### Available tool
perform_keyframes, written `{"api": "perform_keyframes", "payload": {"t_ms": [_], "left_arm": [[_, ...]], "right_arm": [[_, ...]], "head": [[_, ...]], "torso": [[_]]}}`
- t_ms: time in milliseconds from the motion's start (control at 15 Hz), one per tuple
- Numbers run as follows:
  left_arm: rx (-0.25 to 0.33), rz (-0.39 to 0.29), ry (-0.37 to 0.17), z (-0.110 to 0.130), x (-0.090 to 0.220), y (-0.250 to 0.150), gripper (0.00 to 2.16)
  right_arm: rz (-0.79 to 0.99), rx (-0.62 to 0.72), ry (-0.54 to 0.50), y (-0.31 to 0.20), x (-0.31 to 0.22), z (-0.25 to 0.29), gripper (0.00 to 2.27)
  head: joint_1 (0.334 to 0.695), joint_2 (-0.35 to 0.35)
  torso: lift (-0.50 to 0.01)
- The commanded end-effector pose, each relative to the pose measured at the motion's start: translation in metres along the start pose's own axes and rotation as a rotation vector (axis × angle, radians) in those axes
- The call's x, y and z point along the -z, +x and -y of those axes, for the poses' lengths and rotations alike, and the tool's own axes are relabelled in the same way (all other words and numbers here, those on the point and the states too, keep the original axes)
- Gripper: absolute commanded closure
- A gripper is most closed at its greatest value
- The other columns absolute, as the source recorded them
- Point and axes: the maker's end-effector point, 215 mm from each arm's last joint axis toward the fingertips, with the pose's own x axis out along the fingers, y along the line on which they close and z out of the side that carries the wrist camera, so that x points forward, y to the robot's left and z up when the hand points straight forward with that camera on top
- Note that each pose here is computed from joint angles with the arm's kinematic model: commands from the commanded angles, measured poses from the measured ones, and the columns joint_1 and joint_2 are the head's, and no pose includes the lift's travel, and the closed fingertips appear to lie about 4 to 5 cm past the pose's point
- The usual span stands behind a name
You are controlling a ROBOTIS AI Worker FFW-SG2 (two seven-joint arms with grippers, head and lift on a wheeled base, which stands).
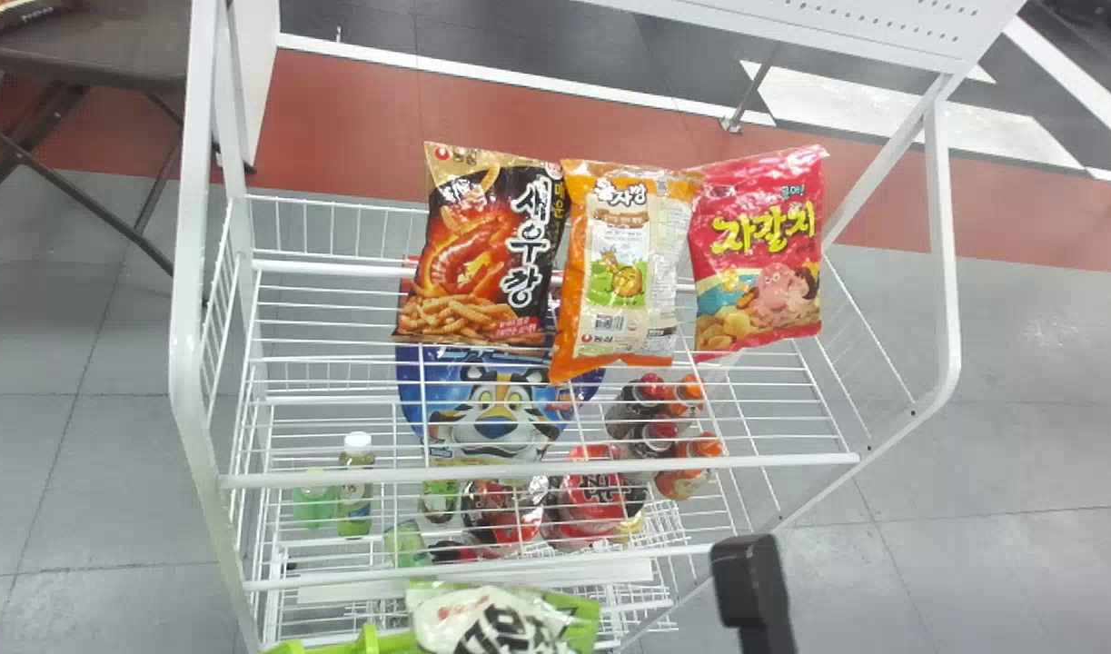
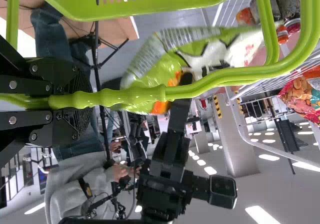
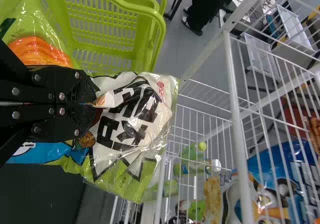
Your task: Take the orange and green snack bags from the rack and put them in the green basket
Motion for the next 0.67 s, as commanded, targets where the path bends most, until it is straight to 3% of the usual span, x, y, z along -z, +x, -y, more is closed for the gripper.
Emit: {"api": "perform_keyframes", "payload": {"t_ms": [0, 467, 600], "left_arm": [[0.002, 0.001, 0.001, 0.000, 0.000, 0.001, 2.15], [0.008, 0.001, 0.001, 0.003, 0.000, 0.001, 2.15], [0.010, 0.001, 0.000, 0.003, 0.001, 0.001, 2.15]], "right_arm": [[-0.026, -0.038, -0.019, 0.027, 0.013, -0.016, 2.19], [-0.068, -0.036, -0.143, 0.103, 0.032, -0.035, 2.17], [-0.072, -0.035, -0.135, 0.110, 0.035, -0.033, 1.90]], "head": [[0.695, -0.350], [0.695, -0.350], [0.695, -0.343]], "torso": [[0.000], [0.000], [0.000]]}}
